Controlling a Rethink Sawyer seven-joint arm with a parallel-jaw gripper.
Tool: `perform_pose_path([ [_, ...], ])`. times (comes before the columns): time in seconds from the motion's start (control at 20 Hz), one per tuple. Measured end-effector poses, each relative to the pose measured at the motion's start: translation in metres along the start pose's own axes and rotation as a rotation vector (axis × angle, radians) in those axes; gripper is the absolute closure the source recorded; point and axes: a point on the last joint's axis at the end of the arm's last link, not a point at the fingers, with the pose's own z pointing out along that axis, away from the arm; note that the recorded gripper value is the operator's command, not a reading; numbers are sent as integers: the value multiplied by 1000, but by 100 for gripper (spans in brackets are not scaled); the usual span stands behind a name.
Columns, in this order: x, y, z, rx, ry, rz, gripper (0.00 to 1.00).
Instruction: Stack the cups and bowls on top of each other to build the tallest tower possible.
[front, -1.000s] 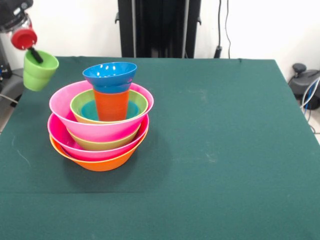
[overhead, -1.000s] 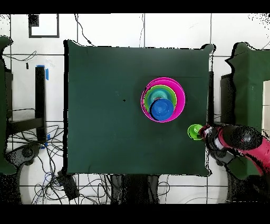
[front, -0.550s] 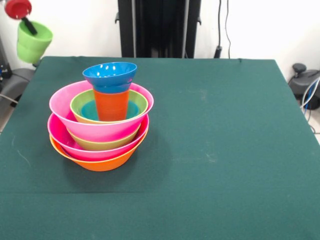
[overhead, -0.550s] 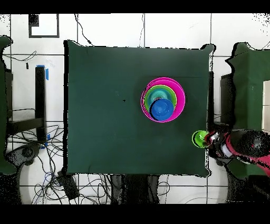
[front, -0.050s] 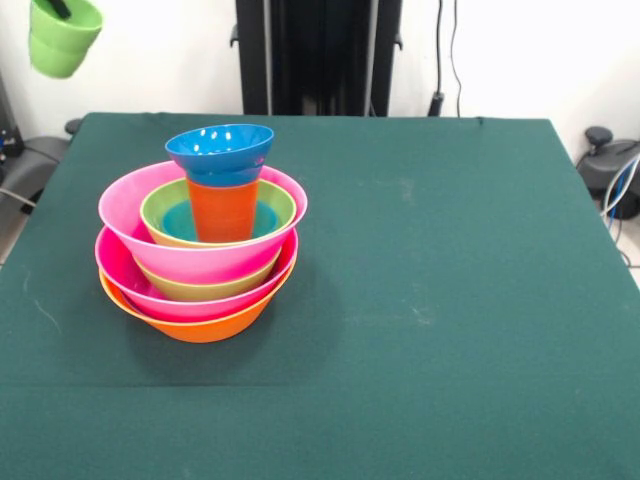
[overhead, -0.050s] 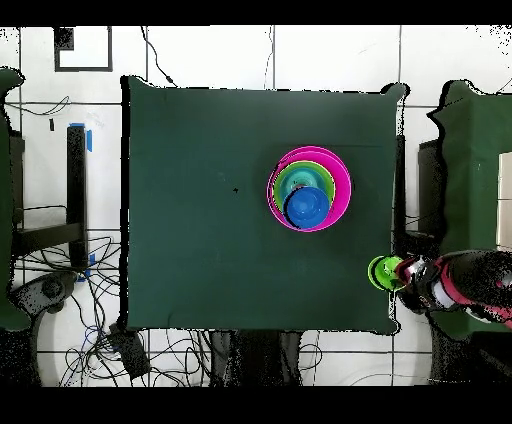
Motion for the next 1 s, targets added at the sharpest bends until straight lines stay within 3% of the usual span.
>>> perform_pose_path([
  [0.25, 5, 15, -15, -53, 16, 2, 100],
  [0.35, 6, 22, -20, -91, 34, 3, 100],
  [0.45, 9, 34, -24, -153, 75, 7, 100],
  [1.0, 20, 70, -20, -320, 238, -22, 100],
])
